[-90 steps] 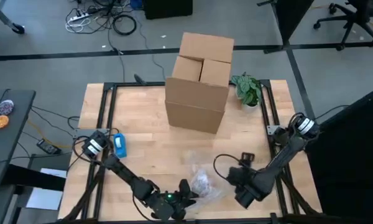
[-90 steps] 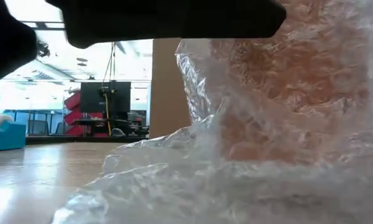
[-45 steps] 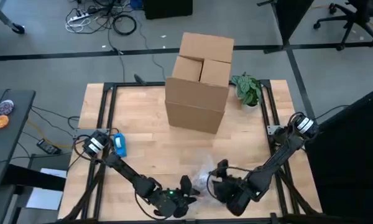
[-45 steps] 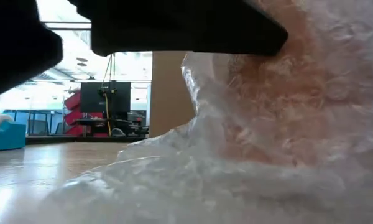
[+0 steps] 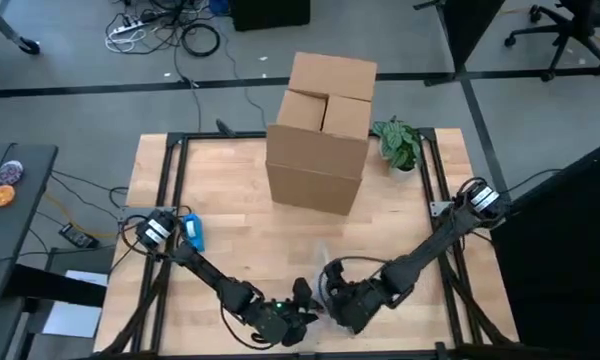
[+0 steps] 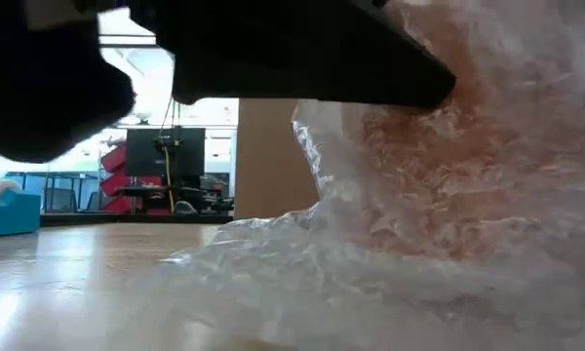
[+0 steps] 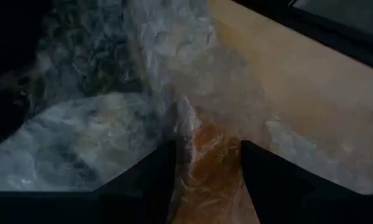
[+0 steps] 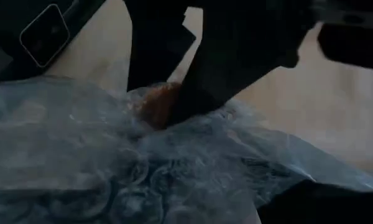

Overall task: Wrap mug
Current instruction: Wrap the orange mug using the transparent bubble wrap

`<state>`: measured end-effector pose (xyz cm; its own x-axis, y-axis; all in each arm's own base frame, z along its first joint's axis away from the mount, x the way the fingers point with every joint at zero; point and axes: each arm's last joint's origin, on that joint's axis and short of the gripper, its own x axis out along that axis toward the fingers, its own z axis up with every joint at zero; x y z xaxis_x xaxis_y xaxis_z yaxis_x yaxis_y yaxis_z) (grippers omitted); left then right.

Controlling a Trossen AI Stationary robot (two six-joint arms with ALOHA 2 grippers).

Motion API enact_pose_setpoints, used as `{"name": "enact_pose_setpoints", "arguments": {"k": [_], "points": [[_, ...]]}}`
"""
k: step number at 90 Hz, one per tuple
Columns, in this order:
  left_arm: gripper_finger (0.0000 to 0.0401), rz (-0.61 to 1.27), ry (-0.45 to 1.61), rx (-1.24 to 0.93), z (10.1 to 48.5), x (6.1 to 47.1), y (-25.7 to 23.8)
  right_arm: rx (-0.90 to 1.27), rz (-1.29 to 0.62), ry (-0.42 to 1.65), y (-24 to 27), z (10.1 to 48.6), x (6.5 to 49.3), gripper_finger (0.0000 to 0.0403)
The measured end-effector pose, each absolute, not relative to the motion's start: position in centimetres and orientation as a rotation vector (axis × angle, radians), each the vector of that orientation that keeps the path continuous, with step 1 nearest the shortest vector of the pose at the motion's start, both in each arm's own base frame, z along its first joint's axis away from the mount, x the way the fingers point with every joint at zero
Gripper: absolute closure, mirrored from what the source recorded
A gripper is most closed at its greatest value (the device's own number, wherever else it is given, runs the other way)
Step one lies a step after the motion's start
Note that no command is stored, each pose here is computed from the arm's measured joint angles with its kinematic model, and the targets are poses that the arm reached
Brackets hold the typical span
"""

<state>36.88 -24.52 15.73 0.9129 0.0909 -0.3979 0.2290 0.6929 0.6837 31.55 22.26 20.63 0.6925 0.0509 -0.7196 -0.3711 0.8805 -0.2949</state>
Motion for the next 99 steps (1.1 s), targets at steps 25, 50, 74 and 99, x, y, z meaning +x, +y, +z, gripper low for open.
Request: {"name": "enact_pose_setpoints", "arguments": {"k": [25, 50, 74, 99], "points": [[0.0239, 0.125, 0.455, 0.94, 16.7, 37.4, -22.8, -0.373, 0.276, 1.027, 20.2, 21.2, 32.1, 0.0239], [0.0239, 0.148, 0.463, 0.829, 16.6, 39.4, -19.7, -0.303, 0.31, 1.148, 19.4, 24.0, 32.6, 0.0239], [0.0239, 0.151, 0.492, 0.86, 16.3, 40.0, -18.5, -0.242, 0.218, 1.262, 18.5, 19.9, 33.0, 0.0239], [0.0239, 0.196, 0.563, 0.904, 17.7, 36.5, -21.3, -0.202, 0.162, 1.302, 18.3, 19.0, 33.1, 0.0244]]}}
